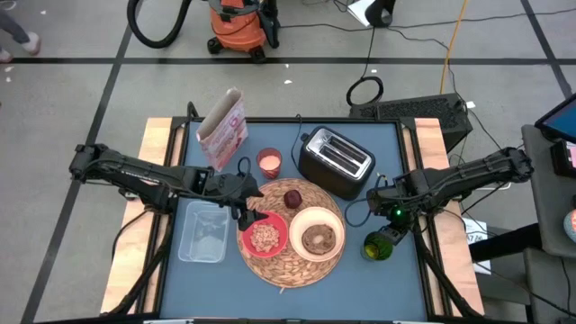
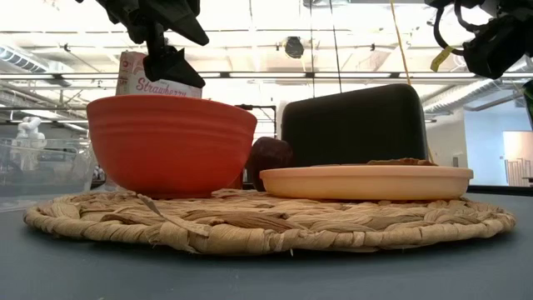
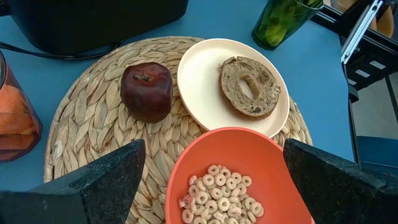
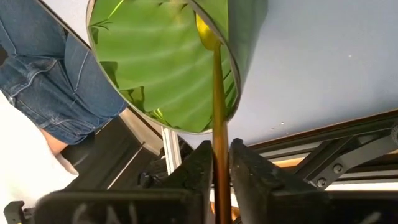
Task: Arrange a breakfast setting
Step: Put the gold spoon from the green cup to the left side of the placemat
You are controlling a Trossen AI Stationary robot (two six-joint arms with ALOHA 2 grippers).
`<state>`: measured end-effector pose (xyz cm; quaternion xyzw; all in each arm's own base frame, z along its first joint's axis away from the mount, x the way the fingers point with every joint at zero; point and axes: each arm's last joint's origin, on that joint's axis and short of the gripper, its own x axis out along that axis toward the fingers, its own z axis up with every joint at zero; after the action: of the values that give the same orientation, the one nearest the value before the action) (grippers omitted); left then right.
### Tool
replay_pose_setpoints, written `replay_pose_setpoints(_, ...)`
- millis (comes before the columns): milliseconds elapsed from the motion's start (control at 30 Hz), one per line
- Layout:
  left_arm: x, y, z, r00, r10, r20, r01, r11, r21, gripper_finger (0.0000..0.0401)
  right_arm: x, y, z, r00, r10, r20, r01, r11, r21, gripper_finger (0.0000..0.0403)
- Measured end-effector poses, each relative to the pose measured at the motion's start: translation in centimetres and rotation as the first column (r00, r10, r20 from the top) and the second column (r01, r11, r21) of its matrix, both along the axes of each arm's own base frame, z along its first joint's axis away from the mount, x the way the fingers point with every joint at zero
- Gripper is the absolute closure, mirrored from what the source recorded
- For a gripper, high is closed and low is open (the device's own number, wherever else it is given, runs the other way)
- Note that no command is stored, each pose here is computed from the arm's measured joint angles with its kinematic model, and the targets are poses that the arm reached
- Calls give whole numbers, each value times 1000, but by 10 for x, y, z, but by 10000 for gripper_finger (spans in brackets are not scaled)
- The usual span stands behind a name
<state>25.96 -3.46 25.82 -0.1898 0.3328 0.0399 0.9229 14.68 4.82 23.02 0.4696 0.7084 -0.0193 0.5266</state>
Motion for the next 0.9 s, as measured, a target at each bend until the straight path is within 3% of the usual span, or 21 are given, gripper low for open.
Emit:
replay_pose_setpoints(233, 0, 0, 0, 1000, 0, 0, 0, 1000, 0, 15, 0, 0, 0, 1000, 0, 0, 0, 1000, 1, 384)
replay_pose_setpoints(900, 0, 0, 0, 1000, 0, 0, 0, 1000, 0, 15, 0, 1, 1, 1000, 8, -4, -8, 999, 50, 381)
